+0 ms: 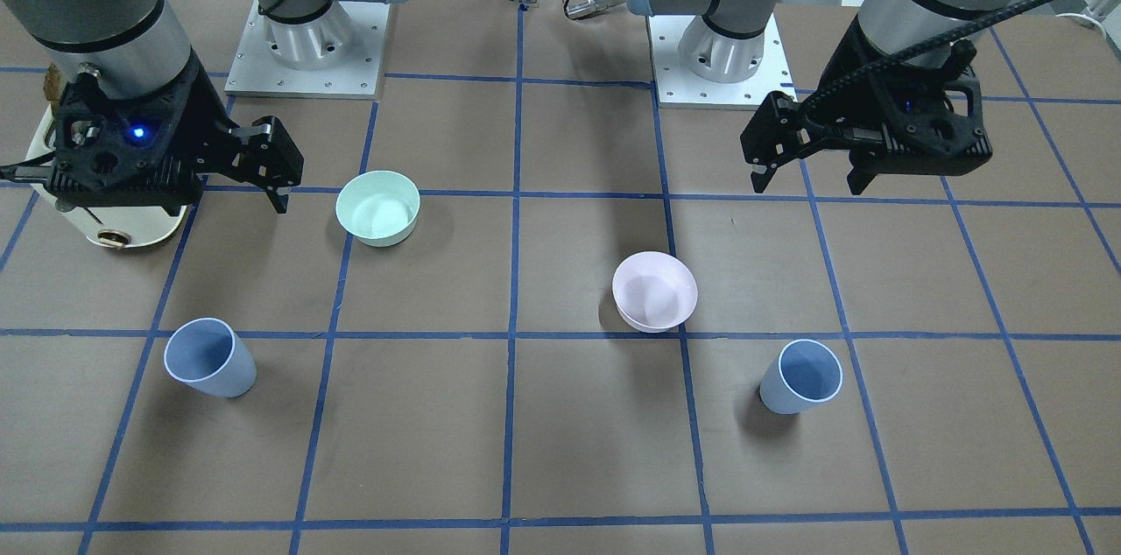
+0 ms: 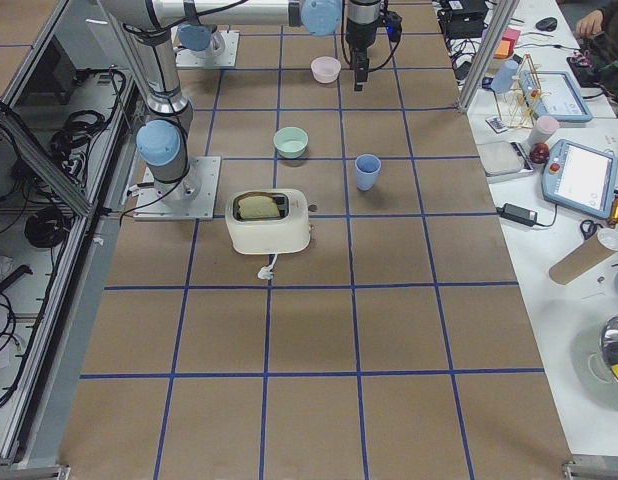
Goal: Stack blue cups with both arms
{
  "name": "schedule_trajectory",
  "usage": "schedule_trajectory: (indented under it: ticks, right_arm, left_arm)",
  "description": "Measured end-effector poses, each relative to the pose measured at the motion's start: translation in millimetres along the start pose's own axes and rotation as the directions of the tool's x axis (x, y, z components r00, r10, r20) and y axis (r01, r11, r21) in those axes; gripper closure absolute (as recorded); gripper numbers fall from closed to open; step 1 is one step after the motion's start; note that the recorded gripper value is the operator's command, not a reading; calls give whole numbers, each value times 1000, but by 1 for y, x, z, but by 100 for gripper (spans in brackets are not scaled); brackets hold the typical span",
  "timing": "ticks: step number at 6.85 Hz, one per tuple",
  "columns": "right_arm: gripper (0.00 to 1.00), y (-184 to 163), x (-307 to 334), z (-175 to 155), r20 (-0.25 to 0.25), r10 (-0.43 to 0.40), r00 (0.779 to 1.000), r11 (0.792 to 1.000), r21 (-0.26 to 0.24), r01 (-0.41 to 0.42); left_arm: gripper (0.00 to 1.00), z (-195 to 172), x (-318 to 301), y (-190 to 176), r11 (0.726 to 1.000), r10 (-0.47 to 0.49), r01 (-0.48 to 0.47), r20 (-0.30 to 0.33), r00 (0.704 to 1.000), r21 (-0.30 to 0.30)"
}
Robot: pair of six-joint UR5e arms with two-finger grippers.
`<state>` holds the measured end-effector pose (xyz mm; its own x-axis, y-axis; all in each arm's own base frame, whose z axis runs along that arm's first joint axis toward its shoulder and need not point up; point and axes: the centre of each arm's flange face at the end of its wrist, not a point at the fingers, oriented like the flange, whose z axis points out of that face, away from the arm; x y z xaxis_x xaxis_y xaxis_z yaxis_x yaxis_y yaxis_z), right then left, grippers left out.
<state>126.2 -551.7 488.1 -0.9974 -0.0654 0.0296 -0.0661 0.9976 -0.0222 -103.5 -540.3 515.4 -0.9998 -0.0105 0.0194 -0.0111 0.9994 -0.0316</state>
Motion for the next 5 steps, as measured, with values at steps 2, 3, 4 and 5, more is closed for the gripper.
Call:
schedule_trajectory:
  ticks: [2,3,4,5]
  right_arm:
    - [0,1,0,2,1,-1,1000,1000,-7,1]
    - [0,1,0,2,0,-1,1000,1000,-8,1]
    - [0,2,0,2,0,0,1000,1000,-8,0]
    - [0,2,0,2,1,1,1000,1000,-8,-1]
  left_arm:
    - [0,0,0,0,1000,0,0,0,1000,0]
    - [0,-1,0,0,1000,-1,1,0,1000,0]
    - [0,-1,0,1,1000,0,0,0,1000,0]
    - [0,-1,0,1,1000,-1,1,0,1000,-1]
